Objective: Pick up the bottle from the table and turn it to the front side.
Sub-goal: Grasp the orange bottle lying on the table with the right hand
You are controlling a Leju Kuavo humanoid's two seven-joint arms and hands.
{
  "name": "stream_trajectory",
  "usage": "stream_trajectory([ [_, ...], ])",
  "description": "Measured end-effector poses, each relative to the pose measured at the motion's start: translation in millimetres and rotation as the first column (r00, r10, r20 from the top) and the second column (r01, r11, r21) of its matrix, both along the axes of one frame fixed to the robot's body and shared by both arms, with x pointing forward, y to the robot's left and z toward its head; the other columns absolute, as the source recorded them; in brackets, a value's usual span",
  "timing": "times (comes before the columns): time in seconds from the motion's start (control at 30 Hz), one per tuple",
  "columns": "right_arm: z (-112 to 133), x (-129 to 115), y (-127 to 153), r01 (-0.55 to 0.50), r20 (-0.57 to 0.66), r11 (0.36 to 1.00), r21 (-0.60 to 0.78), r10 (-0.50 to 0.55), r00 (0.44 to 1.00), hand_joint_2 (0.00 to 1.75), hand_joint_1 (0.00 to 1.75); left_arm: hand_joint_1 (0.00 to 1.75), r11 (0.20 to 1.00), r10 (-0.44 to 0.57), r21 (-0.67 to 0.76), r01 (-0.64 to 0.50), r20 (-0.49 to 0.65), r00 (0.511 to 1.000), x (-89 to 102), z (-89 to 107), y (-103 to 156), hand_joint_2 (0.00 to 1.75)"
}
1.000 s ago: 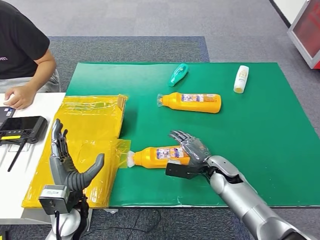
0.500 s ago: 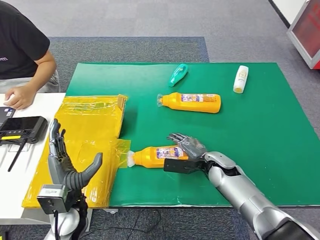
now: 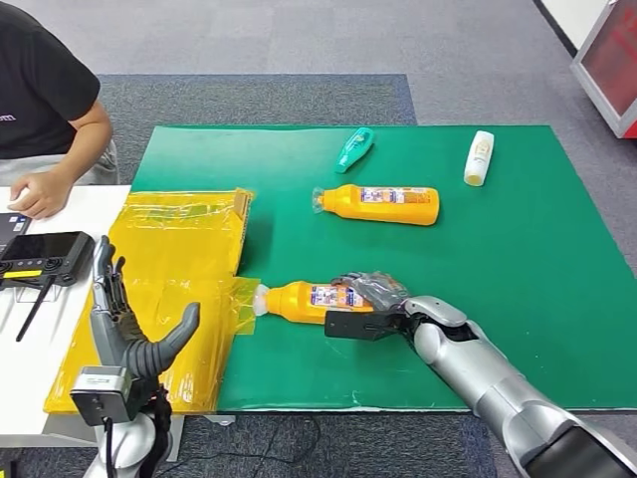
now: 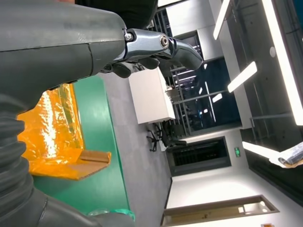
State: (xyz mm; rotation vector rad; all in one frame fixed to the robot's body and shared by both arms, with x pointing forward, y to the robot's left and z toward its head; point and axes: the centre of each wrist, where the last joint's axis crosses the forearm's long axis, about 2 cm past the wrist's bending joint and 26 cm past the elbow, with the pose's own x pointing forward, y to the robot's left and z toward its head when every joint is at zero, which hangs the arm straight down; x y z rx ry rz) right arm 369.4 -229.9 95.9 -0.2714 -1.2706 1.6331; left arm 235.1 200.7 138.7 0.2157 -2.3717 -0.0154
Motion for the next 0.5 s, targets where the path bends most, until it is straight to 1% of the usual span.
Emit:
stream_trajectory([
  [0.03,-0.2,-0.2,0.2,0.000,0.004,1.000,0.002,0.000,1.000,1.75,0.62,0.00,1.000,0.001,0.001,-0.001,0.001,1.000,0.2,0.1,0.3,1.75],
  [0.07,-0.4,-0.3,0.4,0.001,0.009,1.000,0.004,-0.001,1.000,1.75,0.50,0.00,1.000,0.003,0.001,-0.003,0.002,1.000,0.5,0.3,0.5,1.75],
  [0.1,-0.6,-0.5,0.7,0.001,0.016,1.000,0.006,-0.001,1.000,1.75,0.40,0.00,1.000,0.006,0.002,-0.006,0.003,1.000,0.6,0.4,0.8,1.75],
  [0.13,-0.7,-0.7,0.8,0.002,0.022,1.000,0.007,-0.002,1.000,1.75,0.34,0.00,1.000,0.010,0.003,-0.010,0.004,1.000,0.7,0.4,1.1,1.75],
  [0.17,-0.9,-0.9,1.1,0.002,0.028,1.000,0.008,-0.003,1.000,1.75,0.48,0.00,1.000,0.014,0.004,-0.014,0.005,1.000,0.8,0.4,1.4,1.75],
  [0.2,-1.1,-1.1,1.3,0.002,0.032,1.000,0.008,-0.003,0.999,1.75,0.77,0.00,1.000,0.017,0.005,-0.017,0.006,1.000,0.8,0.4,1.7,1.75],
  [0.27,-1.6,-1.6,1.7,0.002,0.038,1.000,0.008,-0.002,0.999,1.75,1.46,0.00,1.000,0.022,0.008,-0.022,0.007,1.000,0.9,0.4,2.2,1.75],
  [0.3,-1.9,-2.0,2.0,0.001,0.040,1.000,0.007,-0.001,0.999,1.75,1.67,0.00,1.000,0.024,0.009,-0.024,0.008,1.000,0.9,0.4,2.5,1.75],
  [0.33,-2.2,-2.3,2.3,0.000,0.042,1.000,0.007,0.000,0.999,1.75,1.74,0.00,1.000,0.026,0.011,-0.026,0.009,1.000,0.9,0.5,2.8,1.75],
  [0.5,-4.0,-4.2,3.5,-0.006,0.053,1.000,0.014,0.005,0.999,1.75,1.75,0.00,0.999,0.036,0.012,-0.036,0.016,0.999,1.0,1.6,4.2,1.75],
])
